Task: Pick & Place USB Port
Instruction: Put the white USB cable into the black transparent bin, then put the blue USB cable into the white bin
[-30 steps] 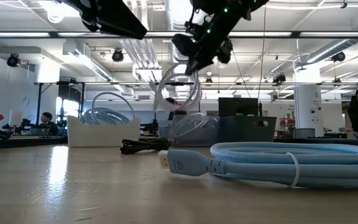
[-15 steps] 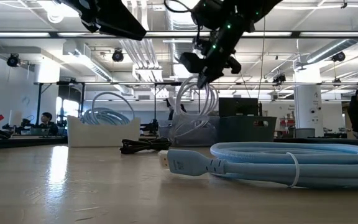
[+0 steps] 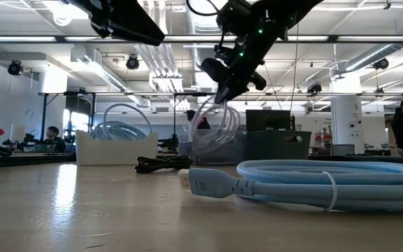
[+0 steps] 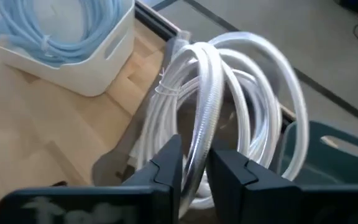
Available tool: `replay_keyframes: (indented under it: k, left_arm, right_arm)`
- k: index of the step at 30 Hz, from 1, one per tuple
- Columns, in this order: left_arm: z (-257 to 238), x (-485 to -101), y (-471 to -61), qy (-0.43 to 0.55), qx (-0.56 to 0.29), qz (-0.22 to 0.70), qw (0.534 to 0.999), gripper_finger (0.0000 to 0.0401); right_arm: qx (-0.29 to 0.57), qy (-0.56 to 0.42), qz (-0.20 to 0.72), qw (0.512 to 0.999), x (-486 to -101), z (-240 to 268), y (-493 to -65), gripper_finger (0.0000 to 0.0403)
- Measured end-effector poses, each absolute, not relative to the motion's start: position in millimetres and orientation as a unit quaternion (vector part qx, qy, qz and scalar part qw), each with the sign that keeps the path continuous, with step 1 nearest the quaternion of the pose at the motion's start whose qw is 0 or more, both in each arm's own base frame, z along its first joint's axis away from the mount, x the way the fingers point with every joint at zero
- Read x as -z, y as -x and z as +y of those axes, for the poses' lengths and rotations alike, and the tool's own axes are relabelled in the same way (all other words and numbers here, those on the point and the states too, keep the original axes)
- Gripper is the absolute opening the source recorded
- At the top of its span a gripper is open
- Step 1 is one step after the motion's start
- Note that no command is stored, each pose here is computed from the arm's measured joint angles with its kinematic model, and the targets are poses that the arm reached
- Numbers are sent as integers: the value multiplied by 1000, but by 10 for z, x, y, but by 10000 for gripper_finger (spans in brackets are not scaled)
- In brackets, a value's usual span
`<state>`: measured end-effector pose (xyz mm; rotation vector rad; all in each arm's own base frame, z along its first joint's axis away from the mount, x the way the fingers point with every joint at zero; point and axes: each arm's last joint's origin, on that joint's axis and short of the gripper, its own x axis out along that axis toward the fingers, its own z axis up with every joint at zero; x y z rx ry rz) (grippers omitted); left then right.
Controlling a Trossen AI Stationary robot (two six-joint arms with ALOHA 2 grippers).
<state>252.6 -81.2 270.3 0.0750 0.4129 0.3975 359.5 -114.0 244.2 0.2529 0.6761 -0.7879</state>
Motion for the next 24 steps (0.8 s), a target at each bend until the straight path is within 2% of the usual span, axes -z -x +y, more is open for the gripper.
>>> replay_keyframes:
  k: [8, 13, 18, 21, 24]
  left_arm:
    - [-812, -2703, -2526, -36, -196, 203, 959, 181]
    - [-812, -2703, -2526, -35, -197, 203, 959, 181]
    - [-812, -2702, -2525, -29, -198, 202, 959, 181]
    - [-811, -2701, -2525, -29, -198, 203, 959, 181]
    - [-811, -2698, -2523, -30, -198, 204, 958, 181]
  right_arm:
    - [383, -76, 333, 858, -2473, -1208, -3579, 115]
    - [368, -23, 338, 866, -2610, -1202, -3602, 137]
    - [356, -19, 324, 876, -2817, -1096, -3592, 151]
    - [341, -29, 347, 873, -2831, -951, -3548, 156]
    - [289, -43, 404, 867, -2775, -718, -3490, 157]
